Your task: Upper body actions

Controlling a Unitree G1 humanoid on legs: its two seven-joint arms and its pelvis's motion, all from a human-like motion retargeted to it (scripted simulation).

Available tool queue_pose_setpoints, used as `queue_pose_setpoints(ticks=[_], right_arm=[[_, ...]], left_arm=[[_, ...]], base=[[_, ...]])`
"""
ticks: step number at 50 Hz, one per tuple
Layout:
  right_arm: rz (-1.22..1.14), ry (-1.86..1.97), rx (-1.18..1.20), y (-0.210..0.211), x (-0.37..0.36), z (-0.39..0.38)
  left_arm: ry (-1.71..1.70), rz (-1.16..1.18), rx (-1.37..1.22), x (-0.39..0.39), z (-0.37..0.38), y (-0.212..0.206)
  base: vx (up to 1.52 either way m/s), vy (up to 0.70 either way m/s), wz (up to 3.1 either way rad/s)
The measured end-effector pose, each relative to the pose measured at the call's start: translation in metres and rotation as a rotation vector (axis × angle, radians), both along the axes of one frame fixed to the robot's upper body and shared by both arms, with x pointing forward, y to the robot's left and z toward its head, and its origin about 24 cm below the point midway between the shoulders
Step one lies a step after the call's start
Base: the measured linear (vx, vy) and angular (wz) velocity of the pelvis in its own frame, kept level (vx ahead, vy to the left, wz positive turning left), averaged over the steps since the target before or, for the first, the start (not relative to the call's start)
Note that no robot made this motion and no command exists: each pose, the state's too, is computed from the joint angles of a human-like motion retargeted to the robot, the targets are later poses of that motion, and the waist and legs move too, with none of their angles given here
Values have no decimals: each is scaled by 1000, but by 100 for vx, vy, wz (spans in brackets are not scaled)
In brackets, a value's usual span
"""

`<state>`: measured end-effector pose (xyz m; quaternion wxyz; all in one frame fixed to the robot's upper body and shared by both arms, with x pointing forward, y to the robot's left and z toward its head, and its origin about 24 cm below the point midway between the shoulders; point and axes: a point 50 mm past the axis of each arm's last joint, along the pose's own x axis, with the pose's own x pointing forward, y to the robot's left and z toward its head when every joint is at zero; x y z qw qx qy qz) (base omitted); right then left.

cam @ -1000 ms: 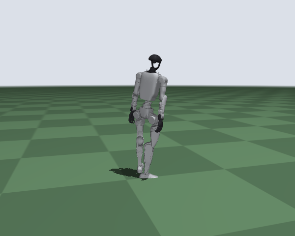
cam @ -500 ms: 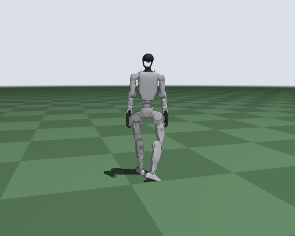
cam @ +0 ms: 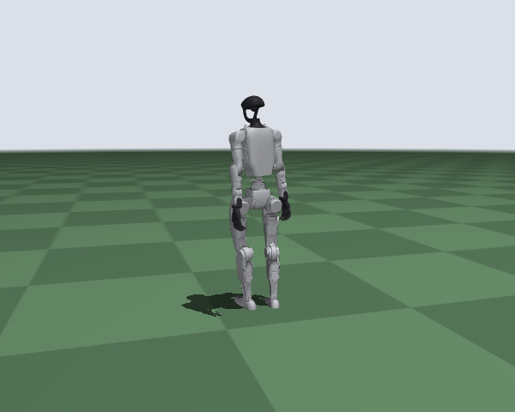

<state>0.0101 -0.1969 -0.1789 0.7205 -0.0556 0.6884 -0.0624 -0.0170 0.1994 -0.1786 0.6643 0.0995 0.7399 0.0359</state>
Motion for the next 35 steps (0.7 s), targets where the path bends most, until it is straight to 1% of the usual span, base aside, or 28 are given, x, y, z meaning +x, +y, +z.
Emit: queue_pose_setpoints(ticks=[7, 24, 29, 35], right_arm=[[-40, 86, 45, -2, -16, 1], [48, -60, 87, 7, 15, -1], [66, -92, 67, 2, 26, 1], [48, -132, 49, -2, 33, 2]], left_arm=[[-15, 25, -9, -5, -1, -5], [-24, 36, 7, 1, 0, 4], [-48, 40, 11, 6, 0, -1], [-64, 0, 36, 6, -1, -3]], base=[[5, -9, 55], [1, -10, 0], [-4, -1, -67], [-2, 8, -174]])
